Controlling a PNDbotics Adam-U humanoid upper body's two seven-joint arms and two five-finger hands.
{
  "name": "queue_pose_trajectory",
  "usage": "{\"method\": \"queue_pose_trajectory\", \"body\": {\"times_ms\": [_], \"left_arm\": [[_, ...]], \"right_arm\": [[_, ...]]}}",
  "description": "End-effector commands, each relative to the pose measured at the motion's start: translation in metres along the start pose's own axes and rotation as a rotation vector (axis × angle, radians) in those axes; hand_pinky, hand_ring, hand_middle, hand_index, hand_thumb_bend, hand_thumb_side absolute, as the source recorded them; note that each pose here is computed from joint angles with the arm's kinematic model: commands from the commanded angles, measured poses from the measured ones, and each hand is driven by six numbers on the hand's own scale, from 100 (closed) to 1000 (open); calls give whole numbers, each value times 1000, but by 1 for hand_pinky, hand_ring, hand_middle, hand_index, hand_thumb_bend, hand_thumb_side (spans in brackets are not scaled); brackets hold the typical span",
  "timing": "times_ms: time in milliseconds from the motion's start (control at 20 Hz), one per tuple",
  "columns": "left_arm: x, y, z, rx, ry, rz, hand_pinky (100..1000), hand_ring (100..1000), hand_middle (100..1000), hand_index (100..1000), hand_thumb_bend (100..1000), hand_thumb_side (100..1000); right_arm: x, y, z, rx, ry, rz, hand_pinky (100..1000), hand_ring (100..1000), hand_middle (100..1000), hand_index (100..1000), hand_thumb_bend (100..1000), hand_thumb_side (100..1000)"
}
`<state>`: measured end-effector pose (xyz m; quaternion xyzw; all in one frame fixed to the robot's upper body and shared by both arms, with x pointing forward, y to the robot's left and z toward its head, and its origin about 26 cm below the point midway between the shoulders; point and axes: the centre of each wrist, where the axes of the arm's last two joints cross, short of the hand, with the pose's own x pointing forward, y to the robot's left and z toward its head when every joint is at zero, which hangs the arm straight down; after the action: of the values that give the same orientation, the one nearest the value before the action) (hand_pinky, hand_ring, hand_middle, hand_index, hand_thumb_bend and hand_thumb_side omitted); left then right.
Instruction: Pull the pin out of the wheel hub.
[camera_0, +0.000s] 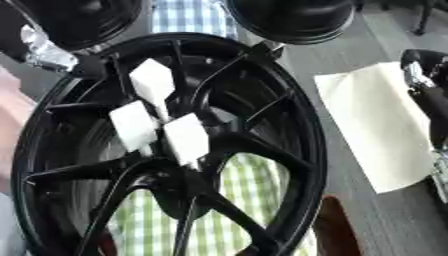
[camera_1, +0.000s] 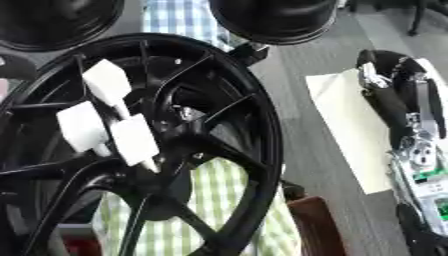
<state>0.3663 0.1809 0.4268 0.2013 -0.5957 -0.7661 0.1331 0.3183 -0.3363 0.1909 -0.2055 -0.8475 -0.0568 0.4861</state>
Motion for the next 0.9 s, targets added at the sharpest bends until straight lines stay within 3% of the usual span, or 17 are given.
{"method": "queue_pose_trajectory", "body": {"times_ms": [50,400,900], "left_arm": [[1,10,5,5,1,-38,801,736,708,811,493,555],[0,10,4,4,0,-39,801,736,708,811,493,555],[-2,-3,-20,-38,-43,15,798,742,726,817,484,570]], "right_arm": [[10,-1,-3,7,-35,-7,814,767,594,701,247,422],[10,-1,-3,7,-35,-7,814,767,594,701,247,422],[12,3,-5,10,-45,-32,812,767,595,701,241,429]]}}
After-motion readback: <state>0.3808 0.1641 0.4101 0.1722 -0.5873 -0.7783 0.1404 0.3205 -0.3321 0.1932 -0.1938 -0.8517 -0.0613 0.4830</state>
